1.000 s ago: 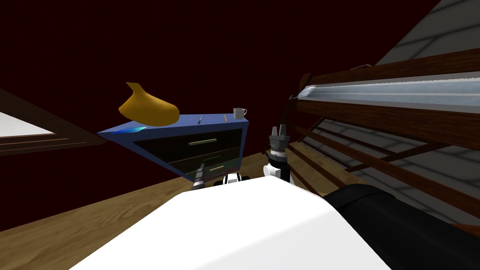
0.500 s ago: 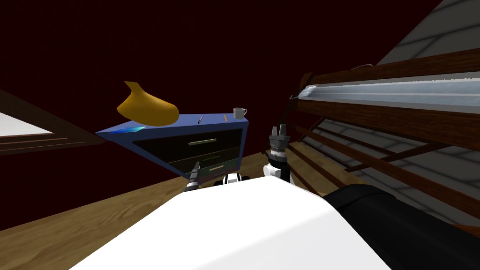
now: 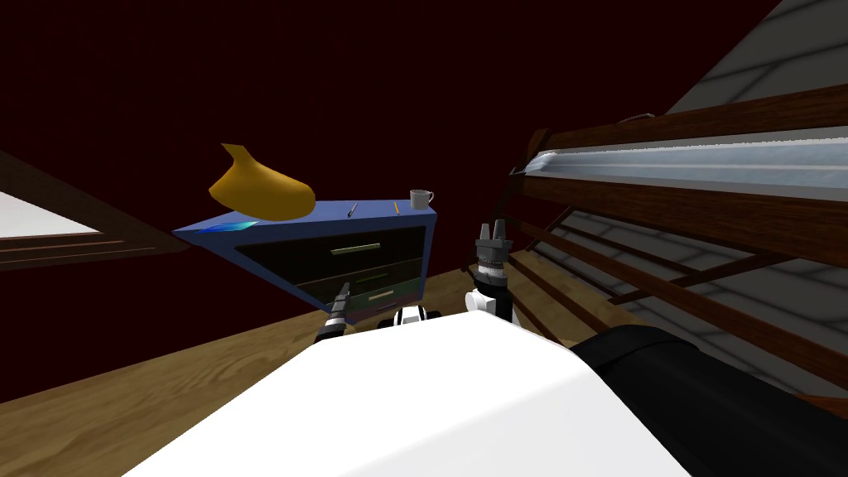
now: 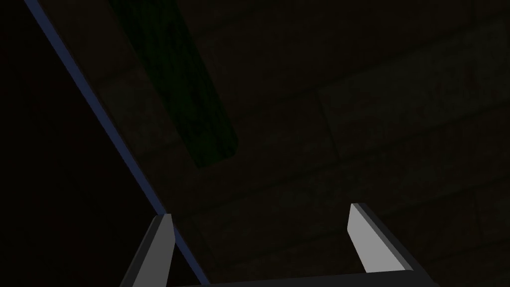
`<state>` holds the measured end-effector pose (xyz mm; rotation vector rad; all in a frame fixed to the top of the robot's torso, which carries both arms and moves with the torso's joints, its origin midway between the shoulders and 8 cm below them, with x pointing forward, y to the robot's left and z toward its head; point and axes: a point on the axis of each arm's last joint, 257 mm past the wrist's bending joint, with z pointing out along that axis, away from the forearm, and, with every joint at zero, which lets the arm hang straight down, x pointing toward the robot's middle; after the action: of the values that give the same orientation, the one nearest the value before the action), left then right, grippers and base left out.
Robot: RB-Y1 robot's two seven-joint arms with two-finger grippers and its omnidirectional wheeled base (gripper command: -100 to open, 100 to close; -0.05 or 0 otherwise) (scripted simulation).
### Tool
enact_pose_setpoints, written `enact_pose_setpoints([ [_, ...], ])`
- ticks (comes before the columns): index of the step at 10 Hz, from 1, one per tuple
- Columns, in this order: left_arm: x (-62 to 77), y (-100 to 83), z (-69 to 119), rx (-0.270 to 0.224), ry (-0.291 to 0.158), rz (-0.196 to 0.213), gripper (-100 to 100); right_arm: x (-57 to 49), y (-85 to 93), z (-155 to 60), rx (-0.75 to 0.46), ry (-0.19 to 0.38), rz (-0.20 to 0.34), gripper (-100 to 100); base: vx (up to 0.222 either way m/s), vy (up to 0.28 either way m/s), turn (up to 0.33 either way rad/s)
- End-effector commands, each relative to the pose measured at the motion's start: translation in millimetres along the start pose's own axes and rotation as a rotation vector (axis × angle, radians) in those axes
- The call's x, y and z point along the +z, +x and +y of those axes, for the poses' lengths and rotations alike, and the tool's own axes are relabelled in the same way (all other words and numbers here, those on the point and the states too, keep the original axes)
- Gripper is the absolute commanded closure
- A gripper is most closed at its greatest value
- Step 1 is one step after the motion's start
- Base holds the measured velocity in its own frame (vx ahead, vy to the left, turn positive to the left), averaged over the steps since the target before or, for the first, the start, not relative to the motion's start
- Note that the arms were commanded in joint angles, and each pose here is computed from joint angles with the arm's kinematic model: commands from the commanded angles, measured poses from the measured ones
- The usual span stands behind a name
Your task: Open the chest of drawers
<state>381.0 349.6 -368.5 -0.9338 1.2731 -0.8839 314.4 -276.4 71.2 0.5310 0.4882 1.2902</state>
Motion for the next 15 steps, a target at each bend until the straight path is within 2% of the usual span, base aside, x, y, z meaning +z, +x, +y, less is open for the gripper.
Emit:
enact_pose_setpoints([
  [1,7.9,14.1,-10.5,-0.039,0.008,-0.015,-100,0.0,0.0,0,0.0,0.0,0.0,0,-0.036,-0.033,0.005],
  [5,9.9,46.5,-22.6,-0.131,0.009,-0.044,-100,0.0,0.0,0,0.0,0.0,0.0,0,-0.006,-0.008,0.001],
  [7,10.1,57.0,-26.3,-0.161,0.007,-0.053,-100,0.0,0.0,0,0.0,0.0,0.0,0,0.0,0.0,0.0],
  [8,10.0,53.7,-24.3,-0.153,0.007,-0.051,-100,0.0,0.0,0,0.0,0.0,0.0,0,0.0,0.0,0.0],
  [9,20.5,51.5,-28.4,-0.154,0.007,-0.051,-100,0.0,0.0,0,0.0,0.0,0.0,0,0.037,0.005,0.001],
  [10,23.4,50.7,-29.5,-0.154,0.007,-0.051,-100,0.0,0.0,0,0.0,0.0,0.0,0,0.059,0.001,-0.002],
  [11,19.6,50.6,-29.1,-0.154,0.01,-0.052,-100,0.0,0.0,0,0.0,0.0,0.0,0,0.026,-0.001,0.0],
  [12,11.5,53.9,-25.1,-0.154,0.007,-0.051,100,0.0,0.0,0,0.0,0.0,0.0,0,-0.029,0.001,0.001],
  [15,17.0,52.7,-30.9,-0.155,0.01,-0.046,100,0.0,0.0,0,0.0,0.0,0.0,0,-0.105,-0.028,0.017],
])
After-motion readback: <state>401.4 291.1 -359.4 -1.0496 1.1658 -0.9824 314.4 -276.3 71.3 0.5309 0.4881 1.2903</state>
